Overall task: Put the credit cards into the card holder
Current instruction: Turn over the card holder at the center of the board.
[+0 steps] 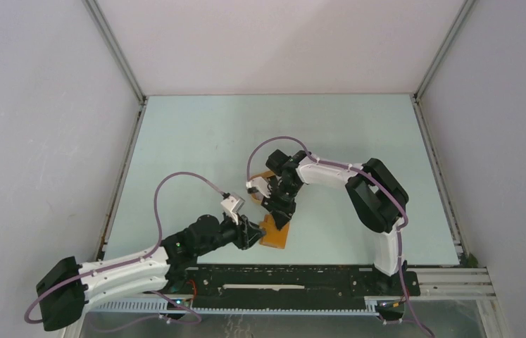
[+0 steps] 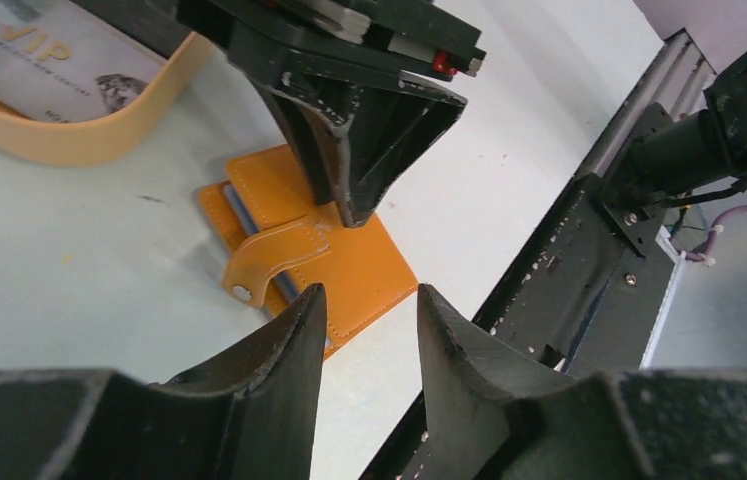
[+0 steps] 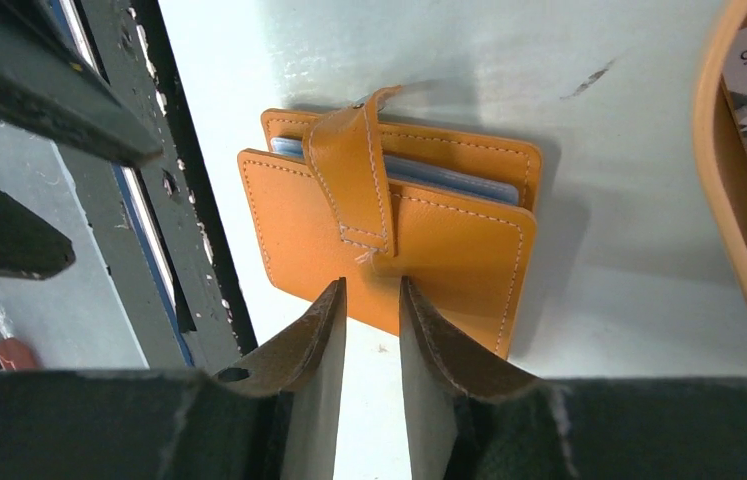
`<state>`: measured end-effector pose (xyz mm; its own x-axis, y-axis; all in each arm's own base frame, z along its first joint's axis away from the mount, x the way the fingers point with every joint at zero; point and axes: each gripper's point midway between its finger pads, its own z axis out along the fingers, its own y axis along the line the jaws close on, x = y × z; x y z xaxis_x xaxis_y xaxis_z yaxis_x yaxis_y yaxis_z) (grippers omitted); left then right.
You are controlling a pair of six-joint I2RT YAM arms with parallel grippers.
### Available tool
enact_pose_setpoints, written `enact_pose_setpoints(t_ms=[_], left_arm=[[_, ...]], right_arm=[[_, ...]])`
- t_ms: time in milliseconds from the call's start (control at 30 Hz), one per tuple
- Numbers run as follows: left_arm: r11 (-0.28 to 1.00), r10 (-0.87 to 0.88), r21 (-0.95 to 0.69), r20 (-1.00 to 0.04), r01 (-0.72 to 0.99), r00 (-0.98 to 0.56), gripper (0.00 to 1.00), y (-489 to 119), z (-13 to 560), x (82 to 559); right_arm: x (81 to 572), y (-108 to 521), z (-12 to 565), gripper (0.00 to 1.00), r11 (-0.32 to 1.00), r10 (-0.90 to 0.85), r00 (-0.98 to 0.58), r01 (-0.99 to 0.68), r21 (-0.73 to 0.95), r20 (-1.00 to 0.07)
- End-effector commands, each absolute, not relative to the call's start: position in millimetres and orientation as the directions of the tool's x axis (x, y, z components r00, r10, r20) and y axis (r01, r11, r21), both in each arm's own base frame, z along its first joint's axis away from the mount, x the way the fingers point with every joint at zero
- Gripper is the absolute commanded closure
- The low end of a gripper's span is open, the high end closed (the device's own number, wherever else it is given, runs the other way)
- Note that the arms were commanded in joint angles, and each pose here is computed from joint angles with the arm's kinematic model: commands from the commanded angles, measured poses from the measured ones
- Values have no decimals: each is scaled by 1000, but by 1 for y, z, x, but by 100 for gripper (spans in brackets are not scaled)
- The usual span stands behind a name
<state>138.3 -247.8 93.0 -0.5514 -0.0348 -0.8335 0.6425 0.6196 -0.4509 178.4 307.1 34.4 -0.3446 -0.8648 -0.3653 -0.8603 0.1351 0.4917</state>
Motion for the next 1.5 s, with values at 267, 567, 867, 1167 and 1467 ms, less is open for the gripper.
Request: enact_pose_setpoints(t_ms=[267, 567, 867, 1167, 1467], left_arm=[[583, -41, -529, -777, 616, -628, 60, -283, 70, 144], [738, 27, -467, -701, 487, -713, 65, -258, 15, 147], [772, 38, -447, -677, 452, -735, 68, -246, 0, 144], [771, 45, -449, -669, 452, -742, 68, -247, -3, 142], [760, 20, -473, -667, 445, -745, 68, -247, -3, 140]], right_arm=[[182, 312, 42, 66, 150, -830, -421, -800, 581, -366], [188, 308, 62, 63, 144, -809, -423, -815, 561, -408], [210, 288, 71, 47, 245, -741, -538, -773, 585, -401], [228, 264, 42, 44, 391, -709, -641, -706, 591, -296], [203, 277, 19, 43, 372, -761, -610, -690, 621, -221]])
